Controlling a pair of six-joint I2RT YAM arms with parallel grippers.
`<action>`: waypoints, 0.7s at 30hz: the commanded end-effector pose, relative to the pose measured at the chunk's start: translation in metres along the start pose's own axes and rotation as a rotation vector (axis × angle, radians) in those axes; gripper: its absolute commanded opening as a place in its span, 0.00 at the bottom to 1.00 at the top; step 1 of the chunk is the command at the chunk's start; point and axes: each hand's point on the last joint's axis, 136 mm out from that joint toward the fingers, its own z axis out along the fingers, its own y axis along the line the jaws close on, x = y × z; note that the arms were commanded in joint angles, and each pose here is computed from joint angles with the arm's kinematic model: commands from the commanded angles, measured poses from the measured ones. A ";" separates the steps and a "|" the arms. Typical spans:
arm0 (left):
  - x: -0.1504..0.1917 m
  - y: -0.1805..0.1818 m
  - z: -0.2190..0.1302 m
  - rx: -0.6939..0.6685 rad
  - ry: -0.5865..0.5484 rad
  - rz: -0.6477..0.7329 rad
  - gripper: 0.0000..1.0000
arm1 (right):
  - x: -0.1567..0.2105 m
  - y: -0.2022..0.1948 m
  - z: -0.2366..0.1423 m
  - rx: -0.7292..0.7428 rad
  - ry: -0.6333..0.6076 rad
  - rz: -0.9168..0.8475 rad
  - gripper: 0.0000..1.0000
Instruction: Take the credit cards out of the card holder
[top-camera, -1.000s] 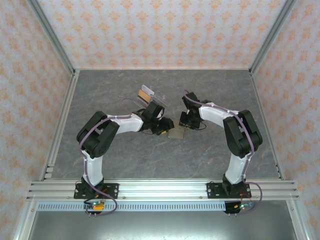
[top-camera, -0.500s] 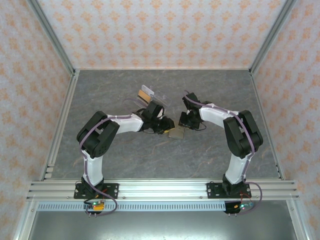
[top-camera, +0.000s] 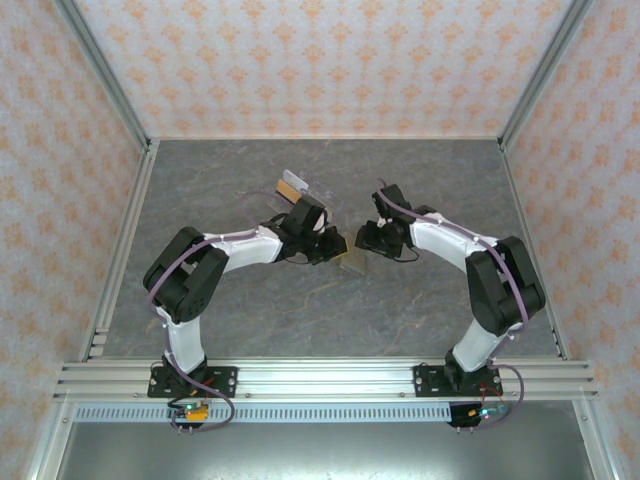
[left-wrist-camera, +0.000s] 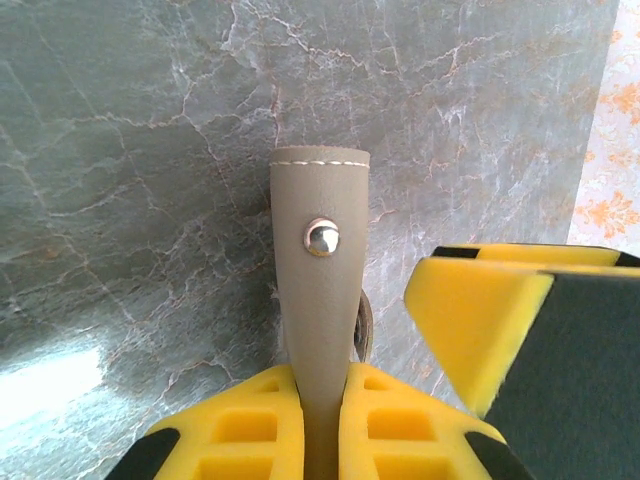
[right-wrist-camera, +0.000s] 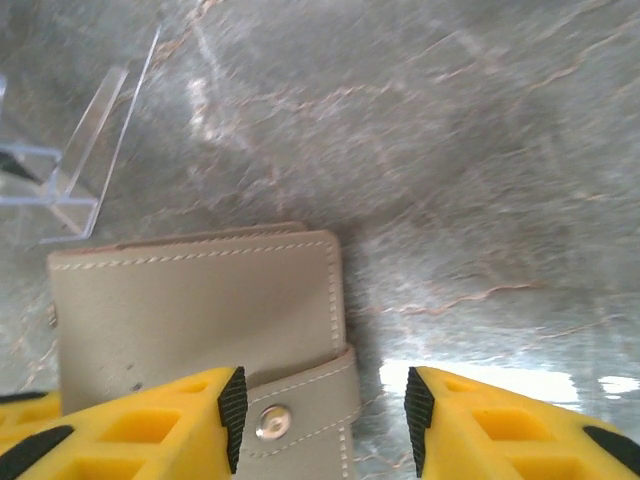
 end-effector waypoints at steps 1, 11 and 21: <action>-0.001 -0.004 -0.007 -0.004 -0.022 0.034 0.00 | 0.019 0.008 0.006 -0.077 0.088 -0.013 0.48; 0.000 -0.005 -0.007 -0.003 -0.017 0.039 0.00 | 0.025 0.012 0.011 -0.110 0.134 -0.042 0.42; -0.001 -0.005 -0.010 -0.008 -0.027 0.040 0.00 | 0.021 -0.014 0.017 0.044 0.123 -0.024 0.24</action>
